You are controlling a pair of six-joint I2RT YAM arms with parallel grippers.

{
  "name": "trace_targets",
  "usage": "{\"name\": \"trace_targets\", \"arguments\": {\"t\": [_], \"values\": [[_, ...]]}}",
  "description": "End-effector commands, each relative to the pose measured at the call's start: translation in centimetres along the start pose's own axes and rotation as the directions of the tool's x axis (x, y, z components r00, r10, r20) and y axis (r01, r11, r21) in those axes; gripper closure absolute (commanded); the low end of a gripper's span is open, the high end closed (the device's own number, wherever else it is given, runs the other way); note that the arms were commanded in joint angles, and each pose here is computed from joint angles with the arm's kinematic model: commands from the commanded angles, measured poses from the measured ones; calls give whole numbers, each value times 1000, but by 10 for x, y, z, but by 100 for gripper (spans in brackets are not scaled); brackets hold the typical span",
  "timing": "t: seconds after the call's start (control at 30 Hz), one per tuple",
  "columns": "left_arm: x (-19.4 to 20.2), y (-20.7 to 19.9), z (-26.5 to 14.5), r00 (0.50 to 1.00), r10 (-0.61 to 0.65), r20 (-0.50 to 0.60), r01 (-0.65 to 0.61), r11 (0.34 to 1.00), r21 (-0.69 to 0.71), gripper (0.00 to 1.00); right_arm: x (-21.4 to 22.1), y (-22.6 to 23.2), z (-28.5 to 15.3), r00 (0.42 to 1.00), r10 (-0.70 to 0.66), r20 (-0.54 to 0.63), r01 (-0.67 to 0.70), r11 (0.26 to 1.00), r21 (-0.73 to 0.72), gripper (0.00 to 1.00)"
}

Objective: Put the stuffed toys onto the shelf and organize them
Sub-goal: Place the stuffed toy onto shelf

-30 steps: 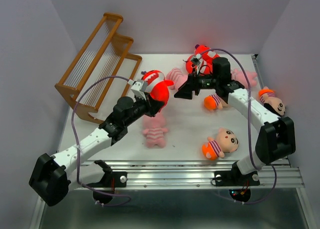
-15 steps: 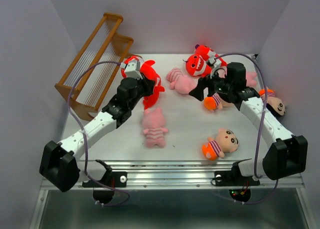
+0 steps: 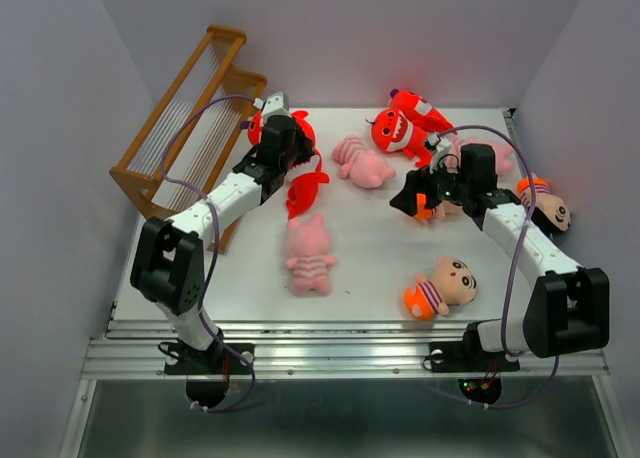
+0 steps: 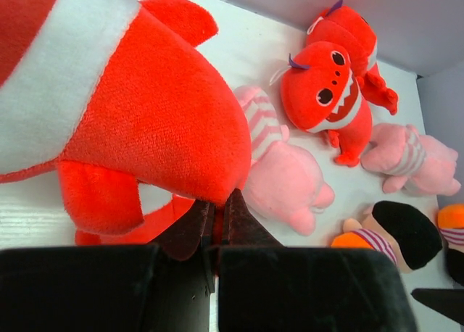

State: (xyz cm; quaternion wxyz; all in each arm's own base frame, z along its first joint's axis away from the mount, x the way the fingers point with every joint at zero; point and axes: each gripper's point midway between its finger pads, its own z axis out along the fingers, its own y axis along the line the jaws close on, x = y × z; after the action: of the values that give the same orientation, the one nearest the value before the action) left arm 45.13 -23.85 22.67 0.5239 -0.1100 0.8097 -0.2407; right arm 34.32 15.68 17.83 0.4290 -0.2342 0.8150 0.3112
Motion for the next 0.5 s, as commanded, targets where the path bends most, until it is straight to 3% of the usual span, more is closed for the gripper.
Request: {"name": "trace_targets", "arguments": {"t": [0.0,0.47], "values": [[-39,-3,19,996,-27,82,29,999,-21,100,-17,7,-2,996,-51,71,54,998,-44,0],[-39,-2,82,998,-55,38,57,997,-44,100,-13,5,-7,995,-53,80,56,998,-41,0]]}}
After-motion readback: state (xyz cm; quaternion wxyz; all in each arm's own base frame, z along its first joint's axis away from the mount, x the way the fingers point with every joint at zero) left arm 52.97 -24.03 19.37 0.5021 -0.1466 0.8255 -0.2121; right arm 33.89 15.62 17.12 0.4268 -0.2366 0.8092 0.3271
